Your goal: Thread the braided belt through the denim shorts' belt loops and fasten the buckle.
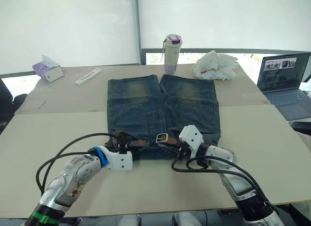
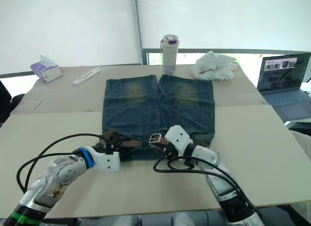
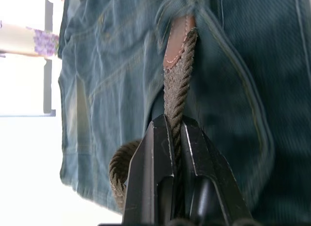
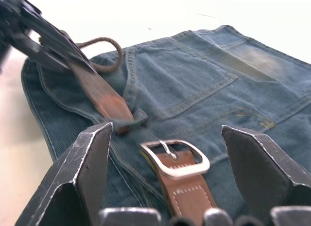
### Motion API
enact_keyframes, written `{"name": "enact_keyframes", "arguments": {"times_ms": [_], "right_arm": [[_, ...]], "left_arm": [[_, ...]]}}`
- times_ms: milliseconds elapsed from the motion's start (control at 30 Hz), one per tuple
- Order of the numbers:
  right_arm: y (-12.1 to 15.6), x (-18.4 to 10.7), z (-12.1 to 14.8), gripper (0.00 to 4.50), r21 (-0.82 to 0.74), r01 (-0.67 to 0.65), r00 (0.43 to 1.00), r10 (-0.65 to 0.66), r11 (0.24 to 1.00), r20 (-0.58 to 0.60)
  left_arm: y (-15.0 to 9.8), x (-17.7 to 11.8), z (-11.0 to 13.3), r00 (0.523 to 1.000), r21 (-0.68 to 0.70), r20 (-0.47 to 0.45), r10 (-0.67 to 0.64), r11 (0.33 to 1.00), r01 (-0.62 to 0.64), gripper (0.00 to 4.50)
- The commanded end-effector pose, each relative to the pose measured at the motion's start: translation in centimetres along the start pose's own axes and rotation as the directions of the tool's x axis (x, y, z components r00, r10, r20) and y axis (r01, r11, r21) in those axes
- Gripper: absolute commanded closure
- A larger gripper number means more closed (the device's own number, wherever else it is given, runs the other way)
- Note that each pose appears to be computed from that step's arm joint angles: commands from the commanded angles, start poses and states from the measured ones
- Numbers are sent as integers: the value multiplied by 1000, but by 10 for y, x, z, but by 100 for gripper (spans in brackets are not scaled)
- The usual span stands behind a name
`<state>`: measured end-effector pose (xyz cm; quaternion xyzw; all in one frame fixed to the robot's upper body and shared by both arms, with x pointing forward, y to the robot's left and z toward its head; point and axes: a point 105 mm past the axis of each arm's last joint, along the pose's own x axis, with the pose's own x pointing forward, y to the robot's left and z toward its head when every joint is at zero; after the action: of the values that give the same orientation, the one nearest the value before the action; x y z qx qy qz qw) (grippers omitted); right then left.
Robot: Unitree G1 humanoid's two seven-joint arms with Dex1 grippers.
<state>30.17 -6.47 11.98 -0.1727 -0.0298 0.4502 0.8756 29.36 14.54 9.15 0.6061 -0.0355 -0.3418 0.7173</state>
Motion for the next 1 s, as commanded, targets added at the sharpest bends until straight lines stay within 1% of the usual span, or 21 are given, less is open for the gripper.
{"name": "enact_keyframes", "arguments": {"times_ms": [33,133,233,333,400,533,600,667,733,800,867,1000], "right_arm": [[-4,-3,12,58,-25,23,999,-22,999,36],[-4,-3,14,58,-9,27,999,-26,1000,43],[0,-4,14,58,12,12,999,-13,1000,40],[2,-5,13,58,16,-1,1000,0,1000,28],[1,-5,13,58,30,1,1000,-2,1000,23],[5,-1,13,58,51,-26,1000,25,998,10],[4,3,16,58,44,-33,999,33,998,7],[4,4,16,58,46,-35,999,35,998,-3],[0,10,17,58,-16,-16,1000,16,1000,-15],[-7,16,19,58,-173,0,999,-5,985,-33],[-12,21,23,58,-295,13,999,-24,955,-34],[-10,27,23,58,-430,-29,998,3,902,-61]], "left_arm": [[5,3,7,1000,-20,26,13,1000,-12,450],[-2,7,13,998,-68,67,-10,998,15,450],[-5,7,14,997,-114,81,-9,993,18,450],[-8,-2,8,997,-107,64,-32,994,39,450],[-8,-5,6,998,-123,55,-18,992,24,450],[-14,6,12,998,-181,65,15,984,-3,450],[-15,12,10,998,-250,44,45,968,-32,450],[-15,14,9,998,-279,30,64,959,-53,450],[-15,17,8,998,-296,28,62,954,-51,450],[-14,20,9,997,-309,31,67,949,-54,450],[-12,21,11,997,-305,38,69,951,-54,450],[-8,23,14,996,-306,45,80,950,-63,450]]}}
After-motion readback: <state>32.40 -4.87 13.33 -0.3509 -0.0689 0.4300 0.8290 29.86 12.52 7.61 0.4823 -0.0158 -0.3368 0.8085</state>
